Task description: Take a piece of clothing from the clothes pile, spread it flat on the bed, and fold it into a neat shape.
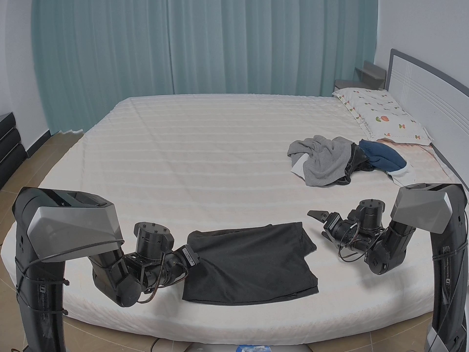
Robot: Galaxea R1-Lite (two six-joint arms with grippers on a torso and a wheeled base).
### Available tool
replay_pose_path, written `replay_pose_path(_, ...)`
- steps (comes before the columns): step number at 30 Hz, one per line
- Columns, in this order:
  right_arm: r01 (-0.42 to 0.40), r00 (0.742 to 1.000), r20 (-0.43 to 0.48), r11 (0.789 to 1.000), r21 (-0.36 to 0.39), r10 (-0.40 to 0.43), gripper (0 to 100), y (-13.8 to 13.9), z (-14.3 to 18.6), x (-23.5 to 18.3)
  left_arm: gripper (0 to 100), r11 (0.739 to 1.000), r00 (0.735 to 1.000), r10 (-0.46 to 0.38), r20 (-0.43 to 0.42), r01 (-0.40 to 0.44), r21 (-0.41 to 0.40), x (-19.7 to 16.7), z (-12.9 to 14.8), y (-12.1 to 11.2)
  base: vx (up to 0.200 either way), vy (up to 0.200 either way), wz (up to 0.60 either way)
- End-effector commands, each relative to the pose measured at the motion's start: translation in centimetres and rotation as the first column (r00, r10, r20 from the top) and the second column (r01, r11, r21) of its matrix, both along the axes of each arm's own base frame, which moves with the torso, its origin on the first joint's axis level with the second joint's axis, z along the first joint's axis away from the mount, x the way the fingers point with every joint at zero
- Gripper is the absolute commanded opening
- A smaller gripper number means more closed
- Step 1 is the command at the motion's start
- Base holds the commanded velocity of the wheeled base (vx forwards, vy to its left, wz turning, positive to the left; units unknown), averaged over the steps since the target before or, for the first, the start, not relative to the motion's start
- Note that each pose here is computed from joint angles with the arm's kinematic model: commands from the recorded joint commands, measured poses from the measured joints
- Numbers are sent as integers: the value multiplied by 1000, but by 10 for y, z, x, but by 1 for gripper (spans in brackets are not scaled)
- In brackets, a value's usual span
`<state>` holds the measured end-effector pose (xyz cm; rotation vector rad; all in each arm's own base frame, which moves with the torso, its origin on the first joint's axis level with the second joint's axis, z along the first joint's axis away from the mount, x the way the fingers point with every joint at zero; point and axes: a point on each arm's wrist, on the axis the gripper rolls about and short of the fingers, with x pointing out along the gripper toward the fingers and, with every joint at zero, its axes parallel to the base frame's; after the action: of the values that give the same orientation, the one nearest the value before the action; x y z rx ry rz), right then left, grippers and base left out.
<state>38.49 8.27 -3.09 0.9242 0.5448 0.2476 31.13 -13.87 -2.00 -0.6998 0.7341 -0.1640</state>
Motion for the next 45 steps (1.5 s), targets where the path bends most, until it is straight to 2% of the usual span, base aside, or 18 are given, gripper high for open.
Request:
replay_pose_path(1,-5,1000,-5,1000,1,5,100,0,-1,-1,0,1000,1000,9,-1,-9,1,-1,2,4,0,200,0)
replay_pose_path(42,-8,1000,-13,1000,0,8,100,1,-2,-2,0,1000,999,21,-25,-21,11,-6,2,10,0,200,0)
replay_pose_path(45,-6,1000,-14,1000,-1,6,100,1,-3,-3,0,1000,999,12,-29,-12,13,-9,2,8,0,0,0)
